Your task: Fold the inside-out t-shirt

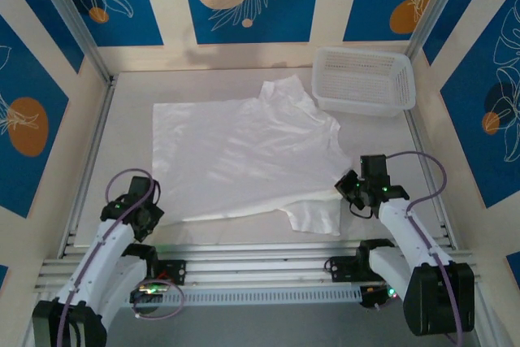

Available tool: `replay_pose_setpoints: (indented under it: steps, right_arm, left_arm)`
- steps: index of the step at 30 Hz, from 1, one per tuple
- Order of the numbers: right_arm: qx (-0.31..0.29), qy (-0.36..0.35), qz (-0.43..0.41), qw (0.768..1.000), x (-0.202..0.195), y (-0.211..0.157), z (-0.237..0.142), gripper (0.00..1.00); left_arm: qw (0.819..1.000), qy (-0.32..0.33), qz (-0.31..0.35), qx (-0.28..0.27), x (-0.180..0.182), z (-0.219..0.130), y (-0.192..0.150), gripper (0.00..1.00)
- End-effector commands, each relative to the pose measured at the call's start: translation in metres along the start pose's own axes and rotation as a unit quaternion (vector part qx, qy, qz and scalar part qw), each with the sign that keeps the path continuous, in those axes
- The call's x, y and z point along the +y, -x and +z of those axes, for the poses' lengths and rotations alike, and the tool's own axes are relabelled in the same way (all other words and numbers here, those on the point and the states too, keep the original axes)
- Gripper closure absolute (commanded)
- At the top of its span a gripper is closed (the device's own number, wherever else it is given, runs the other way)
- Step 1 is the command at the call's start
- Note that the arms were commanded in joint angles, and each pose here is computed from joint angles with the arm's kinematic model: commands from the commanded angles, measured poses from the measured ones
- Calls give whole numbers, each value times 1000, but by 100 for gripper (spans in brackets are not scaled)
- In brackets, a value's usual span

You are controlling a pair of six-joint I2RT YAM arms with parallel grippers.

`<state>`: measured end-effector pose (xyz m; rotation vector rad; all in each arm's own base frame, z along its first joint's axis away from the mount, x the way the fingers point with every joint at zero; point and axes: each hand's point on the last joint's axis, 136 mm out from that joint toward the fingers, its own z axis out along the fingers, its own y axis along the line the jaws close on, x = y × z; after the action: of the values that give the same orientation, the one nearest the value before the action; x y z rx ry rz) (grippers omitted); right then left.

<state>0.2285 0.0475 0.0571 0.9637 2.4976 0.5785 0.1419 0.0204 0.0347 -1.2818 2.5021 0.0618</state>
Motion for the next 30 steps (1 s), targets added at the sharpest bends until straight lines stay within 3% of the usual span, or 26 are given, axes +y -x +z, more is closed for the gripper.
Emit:
replay_pose_setpoints:
  steps: [1,6,12,18,23,30]
  right_arm:
    - [6,-26,9,1000,-14,-6,-3,100]
    - [-24,10,-23,999,18,17,-15,100]
    - [-67,43,-48,996,64,61,-21,100]
    - [-77,43,-50,995,86,93,-2,100]
    - [-70,33,-41,996,80,104,20,100]
    - [-42,34,-28,998,75,112,39,99]
  left_arm:
    - [1000,6,27,3,2,-1,1,100]
    - [996,-49,43,-58,-32,-34,37,100]
    - [990,-71,47,-116,-76,-56,82,100]
    - [986,-70,56,-138,-109,-50,108,100]
    - [984,-79,97,-131,-135,-39,114,100]
    - [983,-50,117,-134,-144,-24,122,100]
